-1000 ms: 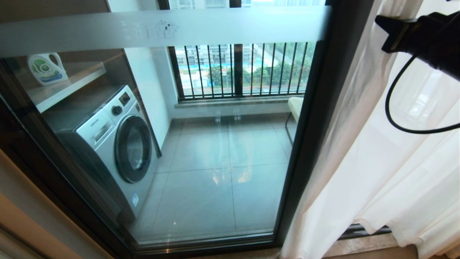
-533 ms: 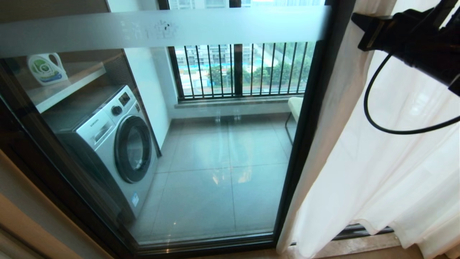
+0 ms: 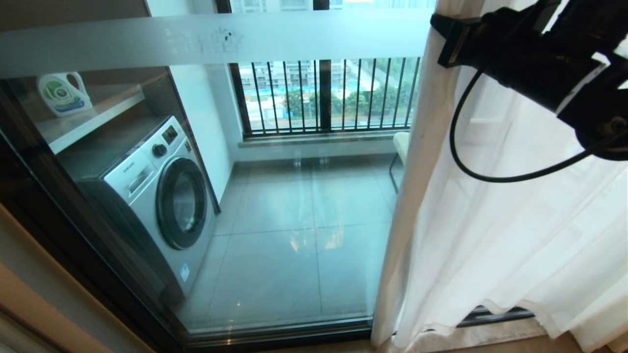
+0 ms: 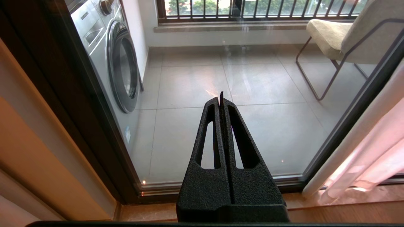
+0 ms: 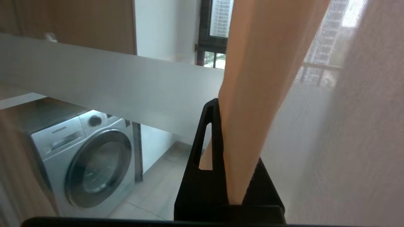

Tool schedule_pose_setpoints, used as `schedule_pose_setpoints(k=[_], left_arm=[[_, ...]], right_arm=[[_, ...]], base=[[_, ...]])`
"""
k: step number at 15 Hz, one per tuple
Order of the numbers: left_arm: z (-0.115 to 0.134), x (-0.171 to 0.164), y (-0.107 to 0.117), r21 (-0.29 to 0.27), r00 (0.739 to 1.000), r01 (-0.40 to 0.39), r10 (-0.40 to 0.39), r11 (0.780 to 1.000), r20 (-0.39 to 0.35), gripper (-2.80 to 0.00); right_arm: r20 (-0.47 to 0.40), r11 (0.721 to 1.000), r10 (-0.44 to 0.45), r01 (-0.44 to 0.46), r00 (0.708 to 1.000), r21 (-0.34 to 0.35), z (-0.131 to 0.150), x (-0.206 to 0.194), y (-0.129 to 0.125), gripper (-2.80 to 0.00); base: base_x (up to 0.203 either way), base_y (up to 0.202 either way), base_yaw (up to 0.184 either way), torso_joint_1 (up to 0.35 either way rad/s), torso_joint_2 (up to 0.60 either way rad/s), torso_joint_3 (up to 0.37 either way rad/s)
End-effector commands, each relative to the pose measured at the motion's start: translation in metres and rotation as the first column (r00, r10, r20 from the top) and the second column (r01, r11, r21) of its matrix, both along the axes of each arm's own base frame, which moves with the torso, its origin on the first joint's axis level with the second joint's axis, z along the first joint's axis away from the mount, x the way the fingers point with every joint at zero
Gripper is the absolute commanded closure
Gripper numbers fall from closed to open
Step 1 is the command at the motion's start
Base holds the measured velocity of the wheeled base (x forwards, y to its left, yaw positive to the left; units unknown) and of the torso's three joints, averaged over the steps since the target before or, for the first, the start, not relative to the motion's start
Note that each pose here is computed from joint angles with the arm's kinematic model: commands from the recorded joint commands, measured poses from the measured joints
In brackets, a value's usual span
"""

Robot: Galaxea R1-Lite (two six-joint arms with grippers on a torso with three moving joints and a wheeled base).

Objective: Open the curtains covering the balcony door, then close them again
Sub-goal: Close the inner curtains on both sides

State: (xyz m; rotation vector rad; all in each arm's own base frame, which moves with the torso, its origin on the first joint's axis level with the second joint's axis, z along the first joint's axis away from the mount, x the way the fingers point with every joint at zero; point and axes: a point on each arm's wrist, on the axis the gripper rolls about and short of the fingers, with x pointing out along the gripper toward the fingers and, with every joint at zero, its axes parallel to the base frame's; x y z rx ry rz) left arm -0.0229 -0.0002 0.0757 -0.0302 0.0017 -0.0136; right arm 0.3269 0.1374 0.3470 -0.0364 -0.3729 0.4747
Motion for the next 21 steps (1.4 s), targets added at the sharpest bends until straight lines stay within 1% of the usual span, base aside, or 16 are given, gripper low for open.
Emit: schedule_pose_setpoints(k=[1, 3, 6, 10, 12, 14, 17, 21], left_arm=[[0.000, 0.000, 0.000, 0.000, 1.000, 0.000, 0.000, 1.000, 0.000, 0.00], [0.000, 0.000, 0.000, 0.000, 1.000, 0.000, 0.000, 1.000, 0.000, 0.00], [0.000, 0.000, 0.000, 0.000, 1.000, 0.000, 0.000, 1.000, 0.000, 0.00], [0.000, 0.000, 0.000, 0.000, 1.000, 0.000, 0.000, 1.000, 0.000, 0.00], [0.000, 0.000, 0.000, 0.000, 1.000, 0.000, 0.000, 1.000, 0.000, 0.00], [0.000, 0.000, 0.000, 0.000, 1.000, 0.000, 0.000, 1.000, 0.000, 0.00], [0.000, 0.000, 0.000, 0.000, 1.000, 0.000, 0.000, 1.000, 0.000, 0.00], [0.000, 0.000, 0.000, 0.000, 1.000, 0.000, 0.000, 1.000, 0.000, 0.00]], right_arm=[[0.007, 0.999, 0.048, -0.048, 0.999, 0.001, -0.005, 0.009, 0.024, 0.00], [0.007, 0.999, 0.051, -0.051, 0.999, -0.002, -0.009, 0.011, 0.042, 0.00], [0.022, 0.998, 0.069, -0.069, 0.997, 0.011, -0.012, 0.014, 0.069, 0.00], [0.067, 0.993, 0.114, -0.116, 0.991, 0.024, -0.008, 0.016, 0.097, 0.00], [0.087, 0.994, 0.105, -0.107, 0.991, 0.020, -0.009, 0.019, 0.108, 0.00], [0.092, 0.995, 0.093, -0.096, 0.991, 0.039, -0.011, 0.020, 0.120, 0.00], [0.097, 0.991, 0.119, -0.123, 0.988, 0.044, -0.017, 0.016, 0.135, 0.00], [0.130, 0.986, 0.145, -0.154, 0.981, 0.066, -0.016, 0.013, 0.150, 0.00]], base=[[0.000, 0.000, 0.000, 0.000, 0.00, 0.000], [0.000, 0.000, 0.000, 0.000, 0.00, 0.000], [0.000, 0.000, 0.000, 0.000, 0.00, 0.000], [0.000, 0.000, 0.000, 0.000, 0.00, 0.000], [0.000, 0.000, 0.000, 0.000, 0.00, 0.000], [0.000, 0.000, 0.000, 0.000, 0.00, 0.000], [0.000, 0.000, 0.000, 0.000, 0.00, 0.000], [0.000, 0.000, 0.000, 0.000, 0.00, 0.000]])
